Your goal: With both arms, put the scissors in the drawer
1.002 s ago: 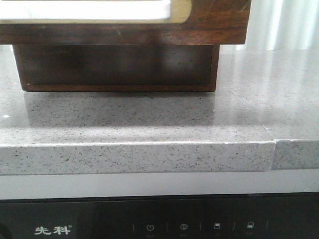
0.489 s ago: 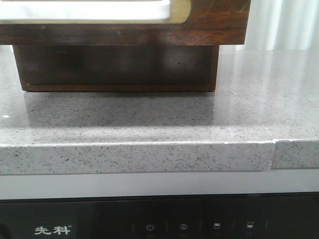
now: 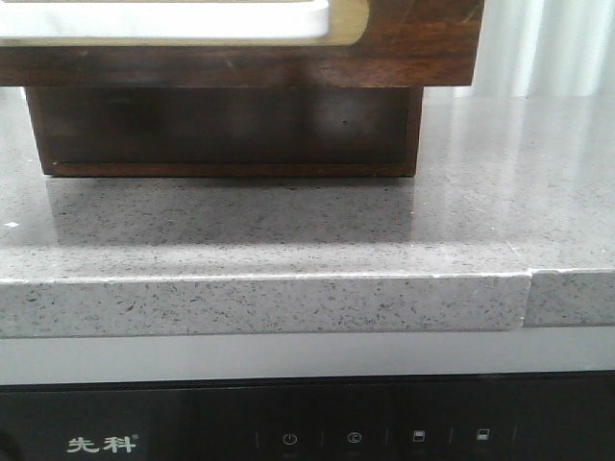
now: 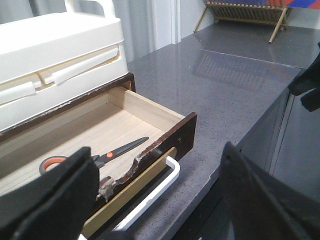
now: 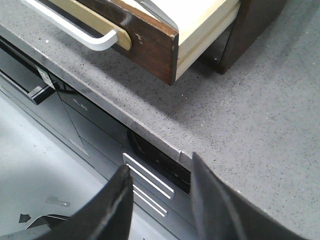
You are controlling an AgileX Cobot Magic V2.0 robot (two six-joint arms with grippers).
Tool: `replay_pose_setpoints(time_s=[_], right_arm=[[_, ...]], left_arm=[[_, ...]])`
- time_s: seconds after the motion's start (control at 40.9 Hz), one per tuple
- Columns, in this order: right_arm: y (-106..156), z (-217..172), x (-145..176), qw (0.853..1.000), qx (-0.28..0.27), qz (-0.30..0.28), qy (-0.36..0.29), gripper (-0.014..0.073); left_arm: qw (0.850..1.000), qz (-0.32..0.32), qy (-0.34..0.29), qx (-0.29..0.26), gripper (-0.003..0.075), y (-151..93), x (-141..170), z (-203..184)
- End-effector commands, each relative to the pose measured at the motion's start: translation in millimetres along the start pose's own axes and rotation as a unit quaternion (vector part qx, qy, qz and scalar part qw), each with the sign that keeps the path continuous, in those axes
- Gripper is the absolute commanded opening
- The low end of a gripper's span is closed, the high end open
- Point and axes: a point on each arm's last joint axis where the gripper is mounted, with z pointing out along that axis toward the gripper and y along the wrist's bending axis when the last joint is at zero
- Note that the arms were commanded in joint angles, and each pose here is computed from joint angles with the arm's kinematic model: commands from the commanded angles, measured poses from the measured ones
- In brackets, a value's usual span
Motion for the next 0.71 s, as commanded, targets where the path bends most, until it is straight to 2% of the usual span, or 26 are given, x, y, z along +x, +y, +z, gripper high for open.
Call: replay_pose_setpoints(time_s=[0.0,0.098,0.147,0.269,0.318,0.391,0.513,0.684], right_arm=[[-2.0,-4.6,-11.9,0.999,0.012,-0.003,-0.049,0.0294],[-2.1,-4.6,-11.9,0.999,0.012,-0.003,-0.049,0.0230],[-2.1,-4.6,-11.9,0.999,0.012,-0.003,-0.049,0.0189],[-2.1,-4.6,-11.9,0.999,0.012,-0.003,-0.049,0.0083],[-2.1,-4.6,-11.9,0.999,0.012,-0.003,-0.049,0.0048],[-2.1,-4.6,-11.9,0.999,0.012,-0.003,-0.049,0.0001],[-2.1,-4.6,-12.0,0.999,0.012,-0.003,-0.050,-0.0050],[-2.4,-4.9,-14.7,0.998,0.014,-0.004,-0.065,-0.0059]], left_arm=[[0.999,-0.006,-0.048,0.000,0.0492,0.4,-13.5,-1.1],[0.998,-0.019,-0.051,0.012,0.0484,-1.5,-14.1,-1.2],[0.998,-0.022,-0.051,0.015,0.0452,-2.0,-14.2,-1.2],[0.998,-0.022,-0.051,0.015,0.0302,-2.0,-14.2,-1.2],[0.998,-0.022,-0.051,0.015,0.0220,-2.0,-14.2,-1.2],[0.998,-0.022,-0.051,0.015,0.0114,-2.0,-14.2,-1.2],[0.998,-0.022,-0.051,0.015,-0.0020,-2.0,-14.2,-1.2],[0.998,-0.022,-0.051,0.015,-0.0020,-2.0,-14.2,-1.2]])
